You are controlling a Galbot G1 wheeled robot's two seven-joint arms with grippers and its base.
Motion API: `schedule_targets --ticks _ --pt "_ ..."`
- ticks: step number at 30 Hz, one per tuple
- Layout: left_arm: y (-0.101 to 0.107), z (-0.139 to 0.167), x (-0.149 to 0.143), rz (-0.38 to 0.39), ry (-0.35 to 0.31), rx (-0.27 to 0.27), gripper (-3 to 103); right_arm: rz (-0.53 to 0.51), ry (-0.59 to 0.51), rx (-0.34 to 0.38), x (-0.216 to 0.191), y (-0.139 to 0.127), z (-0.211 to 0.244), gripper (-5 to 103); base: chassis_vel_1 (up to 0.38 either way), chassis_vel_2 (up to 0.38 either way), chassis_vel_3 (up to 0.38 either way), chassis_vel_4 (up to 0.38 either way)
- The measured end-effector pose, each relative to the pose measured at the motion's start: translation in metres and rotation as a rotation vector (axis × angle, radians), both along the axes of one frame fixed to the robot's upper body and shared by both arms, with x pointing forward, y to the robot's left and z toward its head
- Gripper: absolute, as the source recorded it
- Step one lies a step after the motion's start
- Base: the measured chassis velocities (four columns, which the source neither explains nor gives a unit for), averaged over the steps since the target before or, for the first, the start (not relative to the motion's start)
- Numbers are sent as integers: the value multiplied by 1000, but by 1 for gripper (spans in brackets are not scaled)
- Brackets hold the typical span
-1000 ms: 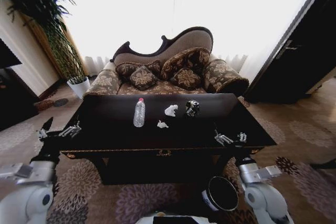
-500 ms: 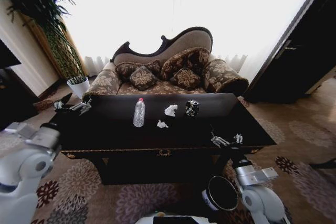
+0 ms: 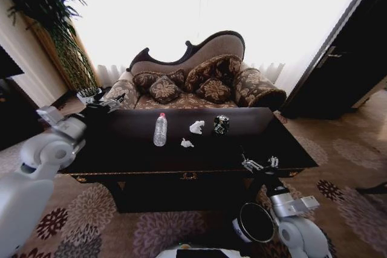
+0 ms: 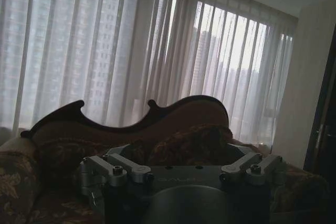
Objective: Move to the front of the table and place the trash on the table into the trash bin.
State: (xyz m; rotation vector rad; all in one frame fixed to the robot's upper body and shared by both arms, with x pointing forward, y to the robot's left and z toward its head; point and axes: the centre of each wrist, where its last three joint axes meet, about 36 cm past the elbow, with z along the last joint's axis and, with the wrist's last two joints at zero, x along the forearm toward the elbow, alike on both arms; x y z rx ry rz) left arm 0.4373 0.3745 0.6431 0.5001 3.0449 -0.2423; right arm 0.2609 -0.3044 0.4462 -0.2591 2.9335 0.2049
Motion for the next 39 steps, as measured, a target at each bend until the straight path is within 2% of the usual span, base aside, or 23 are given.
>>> schedule_targets --ticks 1,2,4,11,13,17,29,39 --pt "-3 2 3 -3 33 -9 100 -1 1 -1 0 0 0 100 0 0 0 0" --pt "-3 2 3 -3 33 -9 100 -1 1 -1 0 0 0 100 0 0 0 0" --pt "-13 -3 18 -30 162 -23 100 3 1 0 0 3 -1 100 0 0 0 0" --pt "-31 1 36 -107 237 -5 100 8 7 2 0 6 -4 100 0 0 0 0" --pt "-35 4 40 -100 258 -1 100 7 8 2 0 6 -5 100 0 0 0 0" --pt "-52 6 48 -71 345 39 100 5 8 4 0 6 -5 100 0 0 0 0" --pt "-91 -7 48 -137 410 155 100 15 16 6 2 11 -12 100 0 0 0 0" --pt "-112 -37 45 -167 452 179 100 9 23 1 2 8 -16 100 0 0 0 0"
